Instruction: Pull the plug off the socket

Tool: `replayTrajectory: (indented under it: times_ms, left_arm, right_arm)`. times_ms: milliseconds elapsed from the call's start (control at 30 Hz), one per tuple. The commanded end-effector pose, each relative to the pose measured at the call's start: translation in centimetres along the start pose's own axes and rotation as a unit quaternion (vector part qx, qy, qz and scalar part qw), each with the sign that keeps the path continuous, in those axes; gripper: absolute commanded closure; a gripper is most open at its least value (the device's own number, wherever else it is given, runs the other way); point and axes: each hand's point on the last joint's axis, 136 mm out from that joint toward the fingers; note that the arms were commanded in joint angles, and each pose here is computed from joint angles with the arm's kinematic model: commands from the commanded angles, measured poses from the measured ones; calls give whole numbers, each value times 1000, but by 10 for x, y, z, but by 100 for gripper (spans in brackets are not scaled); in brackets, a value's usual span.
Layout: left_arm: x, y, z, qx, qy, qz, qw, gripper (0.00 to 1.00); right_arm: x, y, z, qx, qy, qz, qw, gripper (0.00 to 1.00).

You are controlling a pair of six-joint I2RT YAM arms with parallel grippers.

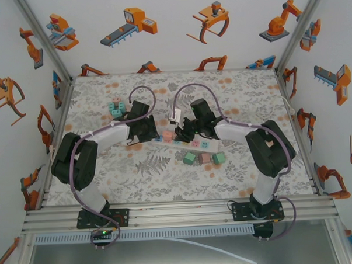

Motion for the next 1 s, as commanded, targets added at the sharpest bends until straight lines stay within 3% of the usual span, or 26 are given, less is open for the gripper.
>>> replayTrajectory:
  times_ms: [0, 233, 433, 533, 767, 967]
  left_arm:
    - [-7, 62, 19, 14, 15, -126, 992, 57]
    - [-1, 69, 13, 57, -6, -133, 989, 58]
    - [9, 60, -1, 88, -28, -96, 991, 56]
    - [20, 49, -14, 76, -48, -72, 993, 51]
    - [71, 19, -51, 17, -115, -12, 993, 35]
    - [142, -7, -70, -88, -193, 51, 976, 25]
  right_arm:
    - [20, -19, -42, 136, -17, 34, 990, 97]
    - [27, -26, -67, 127, -61, 14, 990, 97]
    - [60, -52, -115, 68, -151, 107, 980, 96]
    - [85, -66, -132, -11, -188, 159, 969, 96]
    - [137, -69, -134, -223, -241, 223, 918, 100]
    - [152, -54, -114, -389, -273, 209, 855, 100]
Point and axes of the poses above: each hand's point on the last joint's axis, 136 mm out from that joint toward the fingers, its own x axis back along the fingers, its own y axis along the line the jaws close on, z = x × y, and after that the axes turned 7 degrees about x, right-handed
